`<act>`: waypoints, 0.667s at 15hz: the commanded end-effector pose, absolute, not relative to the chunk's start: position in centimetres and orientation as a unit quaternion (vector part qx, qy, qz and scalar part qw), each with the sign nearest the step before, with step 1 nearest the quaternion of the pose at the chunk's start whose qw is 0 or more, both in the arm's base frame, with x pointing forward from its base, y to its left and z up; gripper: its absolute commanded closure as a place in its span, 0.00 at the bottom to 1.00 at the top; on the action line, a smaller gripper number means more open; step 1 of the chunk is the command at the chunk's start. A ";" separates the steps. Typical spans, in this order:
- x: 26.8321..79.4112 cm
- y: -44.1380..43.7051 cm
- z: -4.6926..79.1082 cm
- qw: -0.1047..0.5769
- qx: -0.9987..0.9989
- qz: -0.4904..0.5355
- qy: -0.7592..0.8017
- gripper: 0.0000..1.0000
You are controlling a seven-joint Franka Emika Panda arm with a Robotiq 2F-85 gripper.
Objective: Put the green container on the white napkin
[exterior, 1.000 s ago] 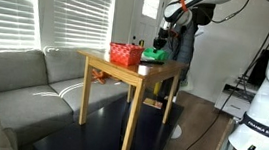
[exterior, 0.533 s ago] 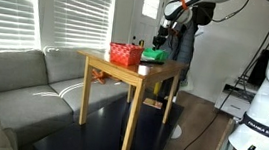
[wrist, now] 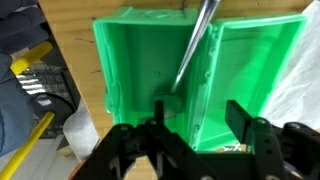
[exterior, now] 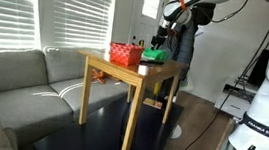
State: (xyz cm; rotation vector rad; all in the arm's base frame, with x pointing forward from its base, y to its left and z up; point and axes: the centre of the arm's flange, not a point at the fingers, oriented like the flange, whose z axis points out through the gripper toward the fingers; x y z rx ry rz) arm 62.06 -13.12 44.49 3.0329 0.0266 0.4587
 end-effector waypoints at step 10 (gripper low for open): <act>63.1 -13.0 44.4 0.041 0.988 0.147 0.017 0.97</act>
